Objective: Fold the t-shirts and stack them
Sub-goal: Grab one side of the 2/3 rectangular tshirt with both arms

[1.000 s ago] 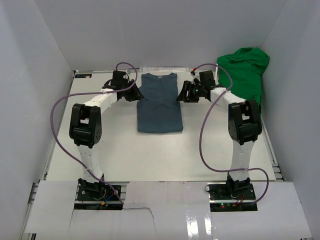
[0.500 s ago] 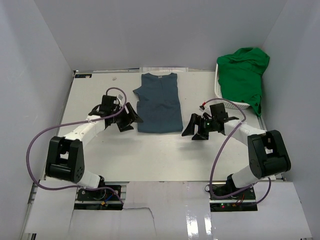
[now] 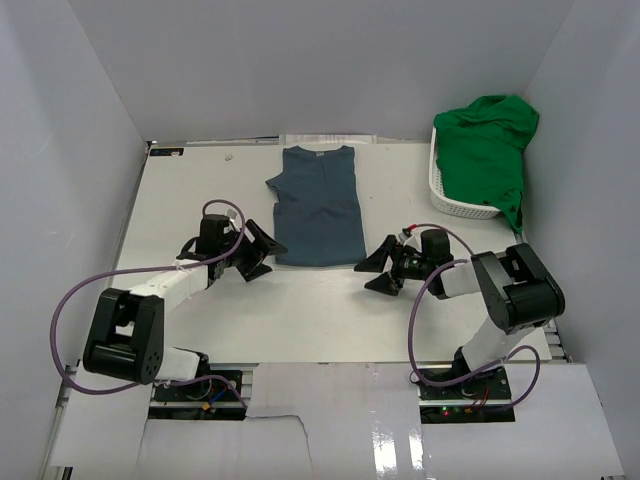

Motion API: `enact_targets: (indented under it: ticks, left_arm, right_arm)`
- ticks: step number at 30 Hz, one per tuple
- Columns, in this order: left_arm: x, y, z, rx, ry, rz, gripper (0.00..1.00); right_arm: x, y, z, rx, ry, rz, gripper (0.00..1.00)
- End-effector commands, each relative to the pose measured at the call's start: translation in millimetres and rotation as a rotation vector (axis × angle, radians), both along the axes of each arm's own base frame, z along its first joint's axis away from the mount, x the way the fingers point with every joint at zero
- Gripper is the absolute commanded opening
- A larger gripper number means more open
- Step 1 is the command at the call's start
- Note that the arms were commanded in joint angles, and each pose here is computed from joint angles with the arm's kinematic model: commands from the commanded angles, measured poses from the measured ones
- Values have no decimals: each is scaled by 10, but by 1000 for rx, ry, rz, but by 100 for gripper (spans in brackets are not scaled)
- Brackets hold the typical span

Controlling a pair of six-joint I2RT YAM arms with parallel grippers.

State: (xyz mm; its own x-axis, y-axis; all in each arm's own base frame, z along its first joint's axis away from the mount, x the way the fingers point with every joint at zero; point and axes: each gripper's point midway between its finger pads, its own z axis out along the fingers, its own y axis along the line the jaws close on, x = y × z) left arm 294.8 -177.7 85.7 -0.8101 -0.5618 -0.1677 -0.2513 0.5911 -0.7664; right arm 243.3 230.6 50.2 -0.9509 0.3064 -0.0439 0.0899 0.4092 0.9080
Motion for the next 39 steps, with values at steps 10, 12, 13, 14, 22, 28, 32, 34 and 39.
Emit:
enact_targets:
  ticks: [10, 12, 13, 14, 22, 28, 32, 34, 39]
  left_arm:
    - [142, 40, -286, 1, 13, 197, 86]
    - [125, 43, -347, 13, 29, 212, 86]
    - [143, 59, -360, 22, 28, 225, 86]
    - [141, 64, -384, 26, 34, 231, 86]
    - [226, 39, -504, 28, 56, 271, 86]
    - [221, -30, -543, -7, 64, 268, 86]
    - [195, -66, -575, -14, 80, 255, 86]
    - [185, -71, -587, -13, 84, 252, 86]
    - [158, -90, -652, -11, 108, 252, 85]
  right_arm:
    - [617, 60, -80, -42, -92, -180, 87]
    - [704, 51, -119, -61, -94, -201, 87]
    - [726, 51, -136, -64, -90, -207, 86]
    - [753, 51, -140, -67, -95, -212, 86]
    - [838, 70, -247, -76, -77, -223, 81]
    - [837, 79, -252, -76, -73, -215, 62]
    - [829, 86, -251, -77, -71, -210, 57]
    - [823, 83, -269, -85, -69, -209, 42]
    - [832, 88, -281, -82, -66, -206, 11]
